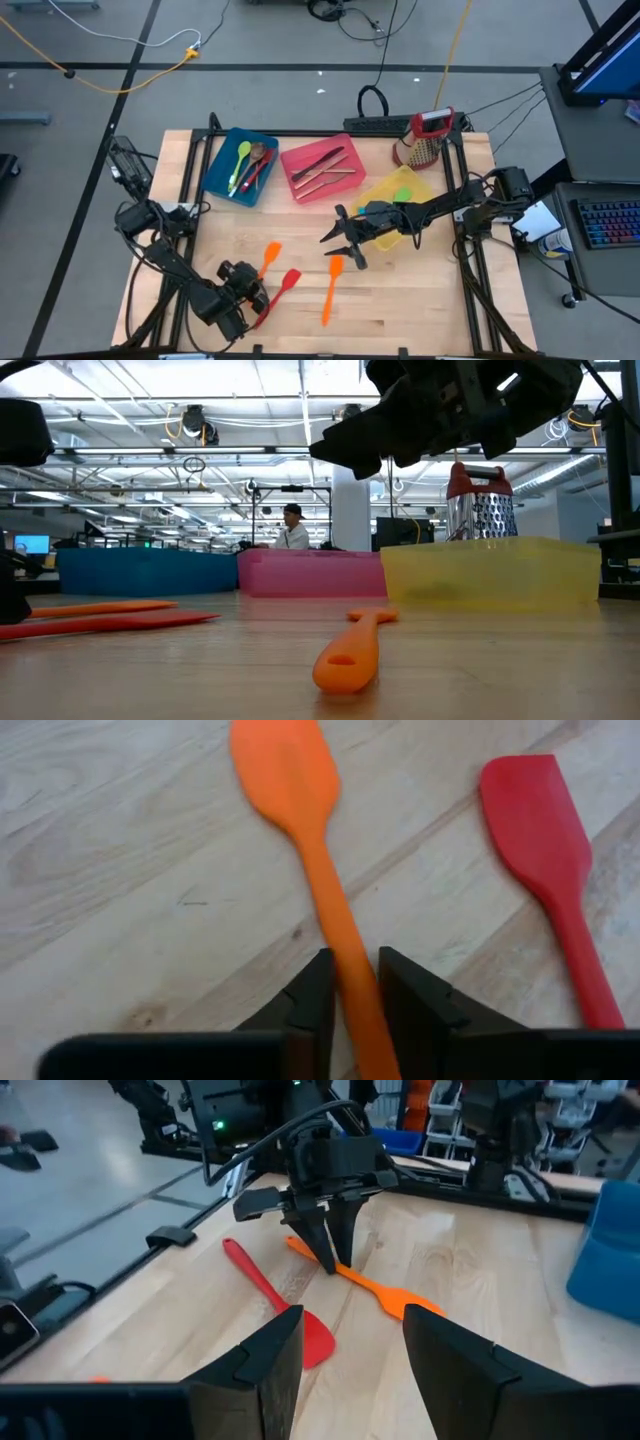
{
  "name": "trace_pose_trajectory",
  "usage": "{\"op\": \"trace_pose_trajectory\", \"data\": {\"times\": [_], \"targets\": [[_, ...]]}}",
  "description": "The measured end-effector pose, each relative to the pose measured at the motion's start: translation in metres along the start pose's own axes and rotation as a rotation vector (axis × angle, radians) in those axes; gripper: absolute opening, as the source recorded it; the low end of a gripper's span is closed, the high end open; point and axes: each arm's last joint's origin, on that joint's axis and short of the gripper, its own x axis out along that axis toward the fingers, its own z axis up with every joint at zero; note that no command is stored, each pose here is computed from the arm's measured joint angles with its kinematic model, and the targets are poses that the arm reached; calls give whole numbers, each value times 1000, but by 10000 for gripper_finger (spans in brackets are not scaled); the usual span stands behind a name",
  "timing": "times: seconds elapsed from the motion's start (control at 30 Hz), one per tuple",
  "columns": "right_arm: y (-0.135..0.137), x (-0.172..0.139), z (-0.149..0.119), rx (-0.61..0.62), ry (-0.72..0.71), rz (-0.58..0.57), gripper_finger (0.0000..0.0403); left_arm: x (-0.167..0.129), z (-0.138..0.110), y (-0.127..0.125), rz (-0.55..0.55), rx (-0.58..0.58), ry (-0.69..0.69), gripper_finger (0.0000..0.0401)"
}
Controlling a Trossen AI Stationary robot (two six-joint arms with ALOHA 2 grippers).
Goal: Pick & Place Kitchen Items
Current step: Put the left orange spatula into the yellow bin
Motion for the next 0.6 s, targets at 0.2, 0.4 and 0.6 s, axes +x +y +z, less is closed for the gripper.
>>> {"op": "trace_pose_trajectory", "data": {"times": [0.2,0.4,0.6], "targets": [[-1,9,-12,-79,-4,3,166,0,0,0,-9,-29,-18,26],[-3,36,-27,-177,-54,2,166,1,3,-2,-28,-14,-80,20],[-14,81,-39,-254,74,22,166,5,8,-3,-30,0,-113,18]]}}
